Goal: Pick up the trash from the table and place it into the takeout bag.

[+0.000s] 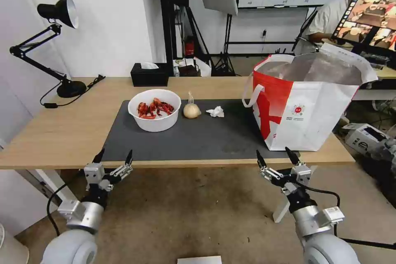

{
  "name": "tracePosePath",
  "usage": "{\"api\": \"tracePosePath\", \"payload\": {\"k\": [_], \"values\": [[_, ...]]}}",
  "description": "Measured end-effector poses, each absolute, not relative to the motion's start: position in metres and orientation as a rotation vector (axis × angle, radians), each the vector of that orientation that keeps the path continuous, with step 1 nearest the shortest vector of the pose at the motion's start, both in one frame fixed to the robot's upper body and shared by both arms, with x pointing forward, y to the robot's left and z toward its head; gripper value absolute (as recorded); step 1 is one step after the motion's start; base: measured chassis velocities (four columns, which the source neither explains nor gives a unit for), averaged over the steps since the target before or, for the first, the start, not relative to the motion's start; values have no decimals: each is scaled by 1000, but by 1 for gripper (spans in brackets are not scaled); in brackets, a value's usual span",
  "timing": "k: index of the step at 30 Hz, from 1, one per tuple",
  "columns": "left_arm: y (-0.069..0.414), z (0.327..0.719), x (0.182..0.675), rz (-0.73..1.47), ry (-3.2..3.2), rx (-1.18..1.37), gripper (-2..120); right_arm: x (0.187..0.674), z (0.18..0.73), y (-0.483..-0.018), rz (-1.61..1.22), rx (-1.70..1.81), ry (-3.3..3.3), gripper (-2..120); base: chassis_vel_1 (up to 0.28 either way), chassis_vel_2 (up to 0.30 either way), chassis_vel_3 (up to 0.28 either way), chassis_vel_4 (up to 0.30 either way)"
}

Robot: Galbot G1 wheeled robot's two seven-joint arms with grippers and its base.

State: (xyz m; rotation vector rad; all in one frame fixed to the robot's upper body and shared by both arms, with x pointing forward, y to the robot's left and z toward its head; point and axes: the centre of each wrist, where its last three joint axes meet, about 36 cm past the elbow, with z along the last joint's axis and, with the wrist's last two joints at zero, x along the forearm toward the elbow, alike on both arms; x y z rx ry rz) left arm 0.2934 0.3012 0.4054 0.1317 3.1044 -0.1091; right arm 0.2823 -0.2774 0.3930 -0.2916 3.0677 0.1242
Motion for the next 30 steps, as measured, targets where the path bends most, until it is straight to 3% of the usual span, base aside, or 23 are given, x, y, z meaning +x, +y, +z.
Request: {"api": "tracePosePath", "payload": {"k": [30], "values": [[303,390,286,-68,3097,232,100,287,392,-280,68,-319,3092,100,0,0,0,0]]}}
